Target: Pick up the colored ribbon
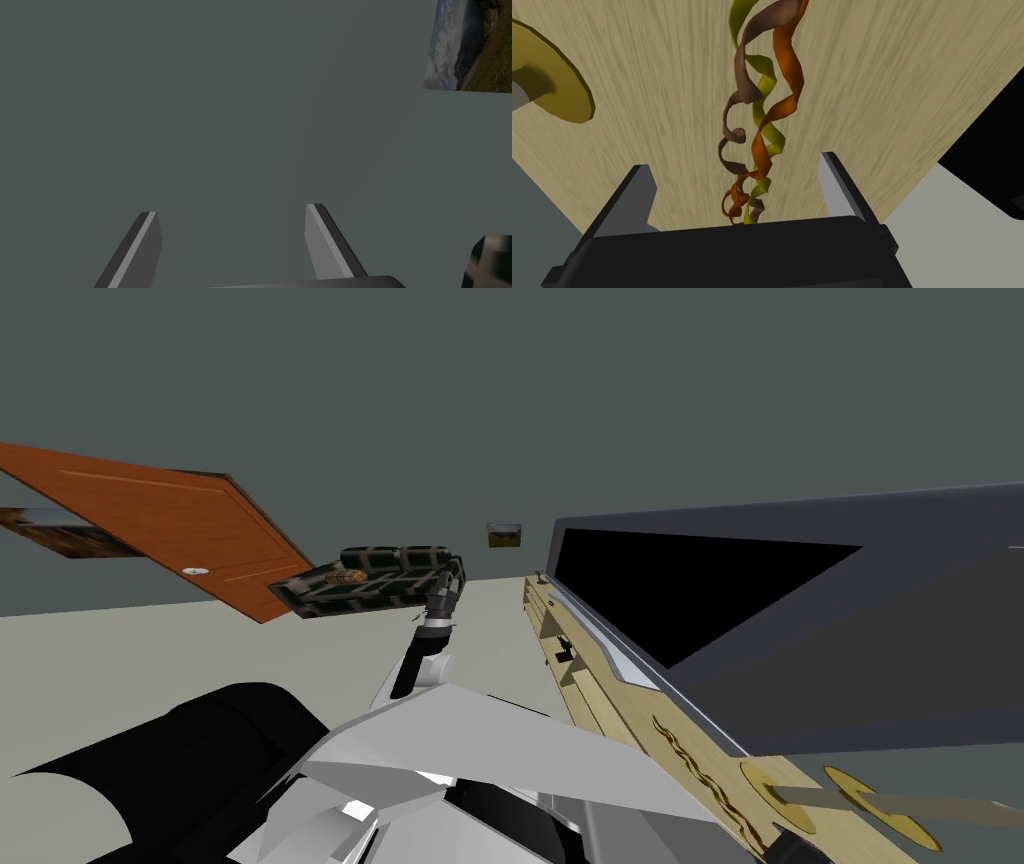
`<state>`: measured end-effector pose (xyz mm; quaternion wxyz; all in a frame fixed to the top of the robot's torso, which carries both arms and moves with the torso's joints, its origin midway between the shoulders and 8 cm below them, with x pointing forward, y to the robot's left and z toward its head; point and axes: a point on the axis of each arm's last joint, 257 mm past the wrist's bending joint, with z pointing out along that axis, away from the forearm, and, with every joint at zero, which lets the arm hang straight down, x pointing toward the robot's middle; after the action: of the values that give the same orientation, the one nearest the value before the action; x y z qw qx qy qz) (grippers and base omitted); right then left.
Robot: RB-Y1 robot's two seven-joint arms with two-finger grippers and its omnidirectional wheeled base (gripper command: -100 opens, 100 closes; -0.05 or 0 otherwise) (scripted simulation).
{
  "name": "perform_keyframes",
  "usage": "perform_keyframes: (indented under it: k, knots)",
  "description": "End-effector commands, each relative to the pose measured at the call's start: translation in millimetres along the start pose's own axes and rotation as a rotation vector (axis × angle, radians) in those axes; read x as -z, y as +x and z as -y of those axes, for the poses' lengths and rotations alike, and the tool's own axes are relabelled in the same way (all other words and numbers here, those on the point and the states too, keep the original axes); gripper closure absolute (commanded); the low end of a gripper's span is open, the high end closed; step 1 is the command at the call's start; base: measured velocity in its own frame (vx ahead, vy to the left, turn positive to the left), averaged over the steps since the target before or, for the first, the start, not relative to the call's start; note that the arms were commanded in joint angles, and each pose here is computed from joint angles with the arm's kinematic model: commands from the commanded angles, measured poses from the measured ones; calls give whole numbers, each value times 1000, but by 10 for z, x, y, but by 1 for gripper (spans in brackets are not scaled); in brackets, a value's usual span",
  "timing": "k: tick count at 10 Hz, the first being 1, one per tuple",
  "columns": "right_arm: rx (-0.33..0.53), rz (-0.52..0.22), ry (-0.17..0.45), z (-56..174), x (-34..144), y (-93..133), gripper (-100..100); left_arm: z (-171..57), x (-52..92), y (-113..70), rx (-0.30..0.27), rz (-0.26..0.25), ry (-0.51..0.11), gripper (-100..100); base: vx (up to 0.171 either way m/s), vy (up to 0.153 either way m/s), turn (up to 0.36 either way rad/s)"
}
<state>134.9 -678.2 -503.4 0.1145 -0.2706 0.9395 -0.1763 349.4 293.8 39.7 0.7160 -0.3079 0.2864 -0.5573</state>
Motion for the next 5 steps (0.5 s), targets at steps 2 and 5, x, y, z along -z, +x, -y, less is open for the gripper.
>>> perform_keyframes:
  k: [2,5]
  knots:
    - [-33,8,8,-27,7,11,-100,0,0,-1,0,0,0,0,-39,-27,72]
    - [-66,5,14,-107,21,113,-100,0,0,-1,0,0,0,0,-38,-20,144]
